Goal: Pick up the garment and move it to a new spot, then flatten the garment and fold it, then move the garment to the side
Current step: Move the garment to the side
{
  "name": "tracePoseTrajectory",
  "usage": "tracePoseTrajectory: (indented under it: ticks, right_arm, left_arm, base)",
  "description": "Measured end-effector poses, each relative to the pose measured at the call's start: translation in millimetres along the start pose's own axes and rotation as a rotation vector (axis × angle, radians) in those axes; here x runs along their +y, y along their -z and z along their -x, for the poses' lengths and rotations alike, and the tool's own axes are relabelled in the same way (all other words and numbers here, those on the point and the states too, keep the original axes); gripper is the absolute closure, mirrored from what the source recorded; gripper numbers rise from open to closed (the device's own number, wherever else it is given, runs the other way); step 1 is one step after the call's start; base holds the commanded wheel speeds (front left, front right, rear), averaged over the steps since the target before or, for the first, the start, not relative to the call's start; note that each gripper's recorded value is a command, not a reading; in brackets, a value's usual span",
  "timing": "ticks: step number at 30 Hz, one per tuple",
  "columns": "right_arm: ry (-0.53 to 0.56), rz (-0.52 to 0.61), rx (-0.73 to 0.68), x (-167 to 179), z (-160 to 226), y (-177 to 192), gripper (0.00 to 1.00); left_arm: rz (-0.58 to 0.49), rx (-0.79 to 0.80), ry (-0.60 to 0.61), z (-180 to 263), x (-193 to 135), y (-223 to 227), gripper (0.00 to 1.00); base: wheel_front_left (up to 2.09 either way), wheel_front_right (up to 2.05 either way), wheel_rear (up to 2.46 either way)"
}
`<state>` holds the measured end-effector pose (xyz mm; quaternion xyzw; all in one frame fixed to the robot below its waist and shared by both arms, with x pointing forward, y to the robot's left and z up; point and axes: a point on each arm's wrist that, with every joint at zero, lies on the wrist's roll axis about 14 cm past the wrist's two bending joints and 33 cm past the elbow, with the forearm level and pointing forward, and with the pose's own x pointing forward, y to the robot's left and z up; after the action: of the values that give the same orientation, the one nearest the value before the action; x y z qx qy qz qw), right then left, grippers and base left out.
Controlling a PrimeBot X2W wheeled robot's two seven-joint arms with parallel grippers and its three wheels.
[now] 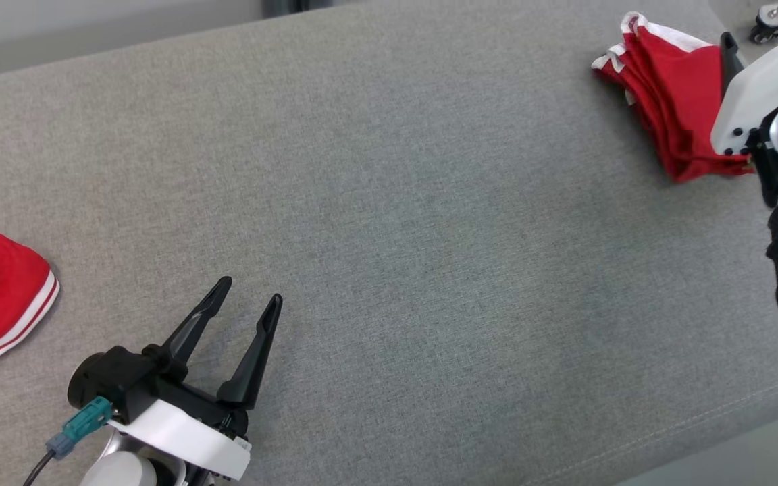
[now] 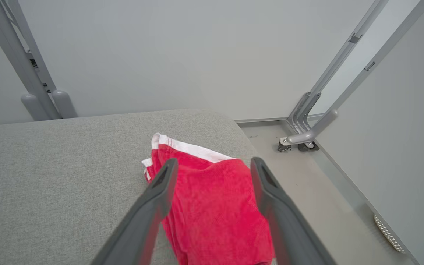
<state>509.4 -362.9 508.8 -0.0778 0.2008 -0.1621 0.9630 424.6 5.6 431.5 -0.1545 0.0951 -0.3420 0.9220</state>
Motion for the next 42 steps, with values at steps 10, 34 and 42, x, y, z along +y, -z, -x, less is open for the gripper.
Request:
tracePoseTrajectory:
  ticks: [10, 34, 42]
  right_arm:
    - [-0.051, -0.012, -0.214, 21.6, 40.0, -41.8, 0.00]
    - [-0.375, -0.323, -0.369, 126.2, 148.7, 26.1, 0.00]
    - [-0.472, -0.355, -0.475, 152.4, 179.5, 19.3, 0.00]
  left_arm:
    - [-0.014, -0.076, -0.030, 9.5, -18.2, -26.1, 0.00]
    - [-0.109, -0.345, -0.513, 140.5, 46.5, -100.4, 0.00]
    - [-0.141, -0.340, -0.590, 174.0, 55.9, -94.7, 0.00]
  base:
    - [0.00, 0.00, 0.00]
    - [0.00, 0.00, 0.00]
    - [0.00, 0.00, 0.00]
